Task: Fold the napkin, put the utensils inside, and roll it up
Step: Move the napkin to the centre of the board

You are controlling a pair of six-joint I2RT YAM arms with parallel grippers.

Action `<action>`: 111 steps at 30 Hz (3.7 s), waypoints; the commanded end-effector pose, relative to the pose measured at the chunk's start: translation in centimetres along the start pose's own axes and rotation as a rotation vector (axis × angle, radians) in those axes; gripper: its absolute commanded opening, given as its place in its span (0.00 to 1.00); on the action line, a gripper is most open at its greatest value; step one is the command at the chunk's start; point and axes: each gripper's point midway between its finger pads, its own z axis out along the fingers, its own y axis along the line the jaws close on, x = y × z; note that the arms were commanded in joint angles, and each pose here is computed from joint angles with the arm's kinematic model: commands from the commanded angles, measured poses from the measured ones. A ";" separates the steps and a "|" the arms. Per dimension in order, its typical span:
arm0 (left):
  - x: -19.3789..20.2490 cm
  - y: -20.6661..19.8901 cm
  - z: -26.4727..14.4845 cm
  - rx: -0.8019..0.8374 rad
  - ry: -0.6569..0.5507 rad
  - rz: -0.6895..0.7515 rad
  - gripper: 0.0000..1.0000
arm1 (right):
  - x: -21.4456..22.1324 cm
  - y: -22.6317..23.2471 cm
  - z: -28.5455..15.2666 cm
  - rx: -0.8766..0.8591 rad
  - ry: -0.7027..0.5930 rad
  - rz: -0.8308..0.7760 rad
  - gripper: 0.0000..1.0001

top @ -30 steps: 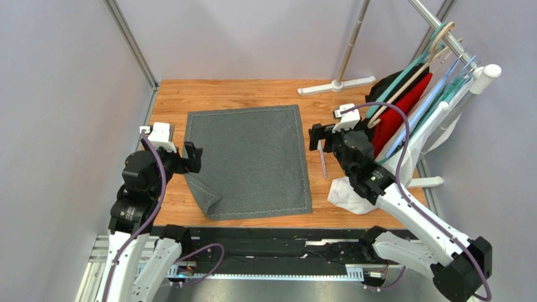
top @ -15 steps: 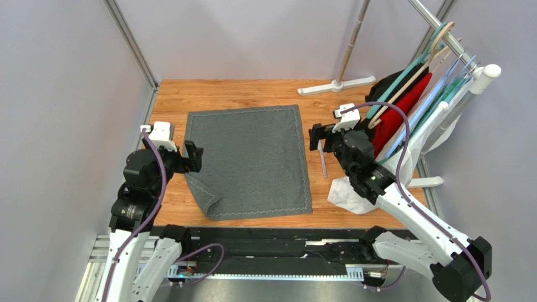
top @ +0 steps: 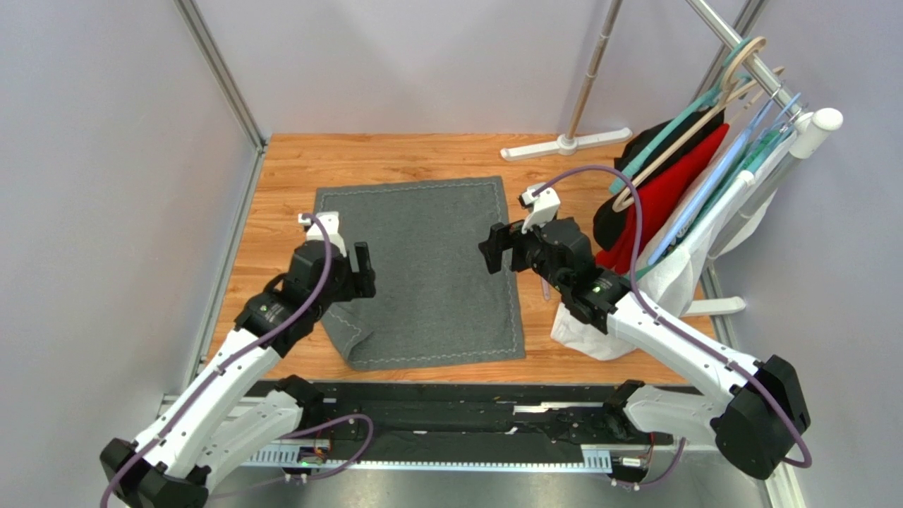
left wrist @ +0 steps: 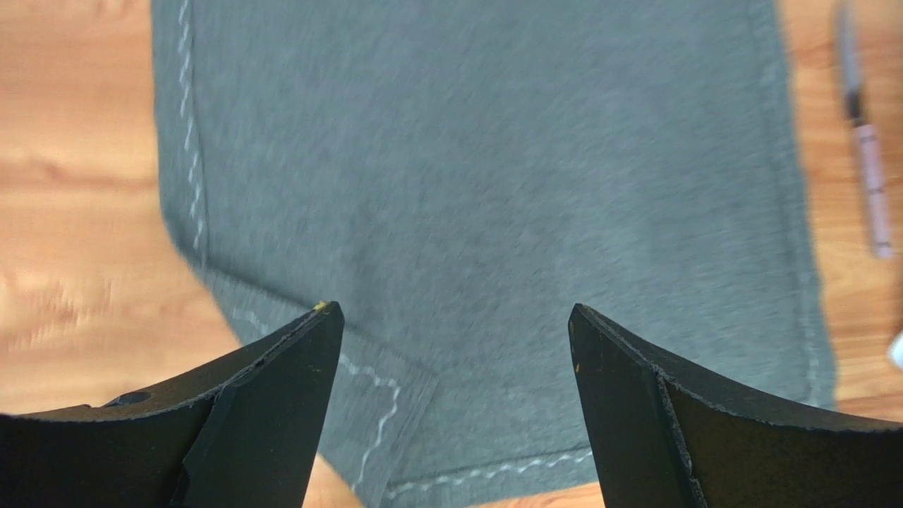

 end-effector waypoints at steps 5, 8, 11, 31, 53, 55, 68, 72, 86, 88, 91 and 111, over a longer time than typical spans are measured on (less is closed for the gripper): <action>8.7 5.3 1.3 -0.366 0.250 -0.070 0.87 | -2.1 1.1 0.2 -0.030 -0.061 0.091 0.93; 8.8 5.1 2.9 -0.383 0.246 -0.059 0.88 | -1.3 1.4 1.4 -0.033 -0.022 0.089 0.93; 6.4 3.3 5.1 -0.319 0.160 -0.072 0.93 | 0.7 1.8 2.8 -0.035 0.082 0.103 0.91; 1.2 2.6 18.9 -0.132 0.140 -0.246 0.96 | 9.5 3.6 12.1 0.018 0.379 0.111 0.89; 2.0 1.3 24.1 -0.027 0.269 -0.251 0.95 | 14.9 -3.1 15.8 0.191 0.571 0.287 0.89; 1.2 0.8 24.5 -0.011 0.264 -0.253 0.95 | 14.8 -3.8 15.7 0.207 0.574 0.297 0.89; 1.6 -1.7 27.6 0.070 0.338 -0.259 0.92 | 15.3 -7.1 13.8 0.298 0.593 0.350 0.89; 1.2 -3.1 28.6 0.100 0.343 -0.256 0.92 | 15.5 -7.7 13.2 0.317 0.598 0.363 0.89; -4.1 -5.4 27.0 0.122 0.204 -0.112 0.92 | 10.9 -6.7 13.2 0.230 0.497 0.287 0.88; -6.9 -6.5 23.6 0.106 0.127 -0.041 0.92 | 8.2 -5.6 13.0 0.193 0.439 0.254 0.88; -6.8 -5.9 18.2 -0.068 0.095 0.122 0.93 | 5.3 -4.5 12.1 0.159 0.378 0.247 0.88; 9.9 0.1 4.6 -0.260 0.411 0.191 0.77 | 4.5 -2.1 11.5 0.041 0.351 0.316 0.88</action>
